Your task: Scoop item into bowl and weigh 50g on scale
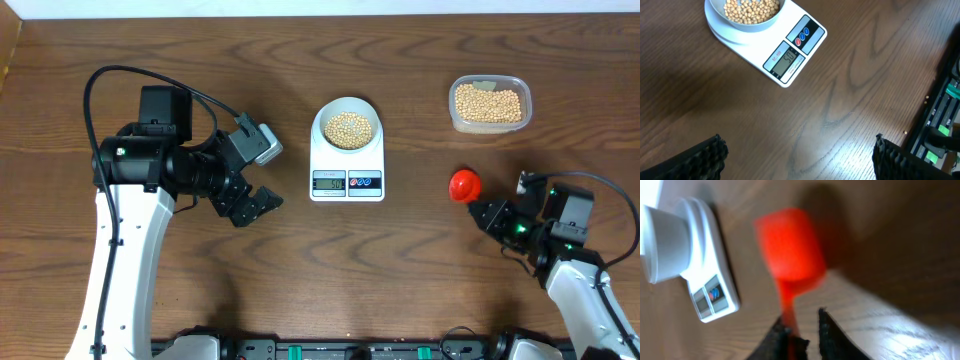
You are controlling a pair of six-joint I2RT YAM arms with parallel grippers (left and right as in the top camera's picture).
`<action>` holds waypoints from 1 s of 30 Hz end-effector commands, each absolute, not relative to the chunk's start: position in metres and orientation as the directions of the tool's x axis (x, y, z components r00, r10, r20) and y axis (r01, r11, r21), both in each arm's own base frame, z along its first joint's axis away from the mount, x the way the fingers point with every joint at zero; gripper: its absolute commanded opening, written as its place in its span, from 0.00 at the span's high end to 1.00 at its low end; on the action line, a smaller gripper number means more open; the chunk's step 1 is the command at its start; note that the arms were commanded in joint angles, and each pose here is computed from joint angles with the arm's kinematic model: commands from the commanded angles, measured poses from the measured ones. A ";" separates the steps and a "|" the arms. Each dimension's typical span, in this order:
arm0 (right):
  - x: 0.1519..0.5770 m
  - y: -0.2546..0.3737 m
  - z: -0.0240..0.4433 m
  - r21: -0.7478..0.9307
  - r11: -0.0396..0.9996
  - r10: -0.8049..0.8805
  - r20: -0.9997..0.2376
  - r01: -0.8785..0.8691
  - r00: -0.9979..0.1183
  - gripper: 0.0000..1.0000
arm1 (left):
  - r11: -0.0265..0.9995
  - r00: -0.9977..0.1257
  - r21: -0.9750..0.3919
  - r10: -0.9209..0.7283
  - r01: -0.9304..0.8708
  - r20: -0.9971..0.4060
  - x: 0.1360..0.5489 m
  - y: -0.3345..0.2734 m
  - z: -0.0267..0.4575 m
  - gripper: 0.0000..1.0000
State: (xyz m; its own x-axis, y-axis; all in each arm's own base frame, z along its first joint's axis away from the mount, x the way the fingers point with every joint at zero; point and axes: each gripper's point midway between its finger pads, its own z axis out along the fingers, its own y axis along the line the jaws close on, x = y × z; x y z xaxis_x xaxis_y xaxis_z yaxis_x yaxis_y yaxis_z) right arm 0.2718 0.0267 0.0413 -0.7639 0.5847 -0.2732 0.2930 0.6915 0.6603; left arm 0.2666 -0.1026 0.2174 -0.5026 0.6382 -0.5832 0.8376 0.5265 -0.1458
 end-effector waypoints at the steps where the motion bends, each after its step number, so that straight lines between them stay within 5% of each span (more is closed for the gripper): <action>1: 0.265 0.016 0.026 0.622 0.682 0.635 -0.242 0.385 -0.733 0.75 | 0.522 -0.496 -0.139 0.644 0.841 -0.583 0.266 -0.101 0.217 0.05; 4: 0.267 -0.002 0.020 0.545 0.726 0.636 -0.303 0.419 -0.710 0.56 | 0.523 -0.496 -0.139 0.644 0.841 -0.583 0.266 -0.101 0.217 0.05; 5: 0.268 -0.006 0.020 0.527 0.744 0.623 -0.326 0.411 -0.711 0.44 | 0.522 -0.496 -0.139 0.644 0.841 -0.583 0.266 -0.101 0.217 0.05; 7: 0.272 -0.012 0.020 0.481 0.793 0.575 -0.386 0.374 -0.722 0.06 | 0.522 -0.496 -0.139 0.644 0.841 -0.583 0.266 -0.101 0.217 0.05; 8: 0.273 -0.016 0.020 0.456 0.813 0.553 -0.412 0.362 -0.724 0.01 | 0.522 -0.496 -0.139 0.644 0.841 -0.583 0.266 -0.101 0.217 0.05; 14: 0.270 -0.060 0.015 0.219 0.876 0.477 -0.527 0.430 -0.703 0.01 | 0.523 -0.496 -0.139 0.644 0.841 -0.582 0.266 -0.101 0.217 0.05; 19: 0.285 -0.067 0.027 0.219 0.879 0.465 -0.594 0.424 -0.657 0.01 | 0.522 -0.496 -0.139 0.644 0.841 -0.583 0.266 -0.101 0.217 0.05; 24: 0.328 -0.021 0.086 0.441 0.892 0.417 -0.714 0.101 -0.562 0.01 | 0.523 -0.496 -0.139 0.644 0.841 -0.582 0.266 -0.101 0.217 0.05; 30: 0.339 0.007 0.169 0.431 0.880 0.339 -0.865 -0.200 -0.371 0.01 | 0.522 -0.496 -0.139 0.644 0.841 -0.583 0.266 -0.101 0.217 0.05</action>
State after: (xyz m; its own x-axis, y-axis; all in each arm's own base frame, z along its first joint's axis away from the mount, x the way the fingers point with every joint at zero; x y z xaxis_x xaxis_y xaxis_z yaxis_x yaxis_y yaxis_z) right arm 0.3429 -0.0192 0.1290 -0.4293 0.3903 -0.8145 -0.0005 0.9017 0.4323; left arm 0.2666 -0.1026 0.2174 -0.5026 0.6382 -0.5832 0.8376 0.5265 -0.1458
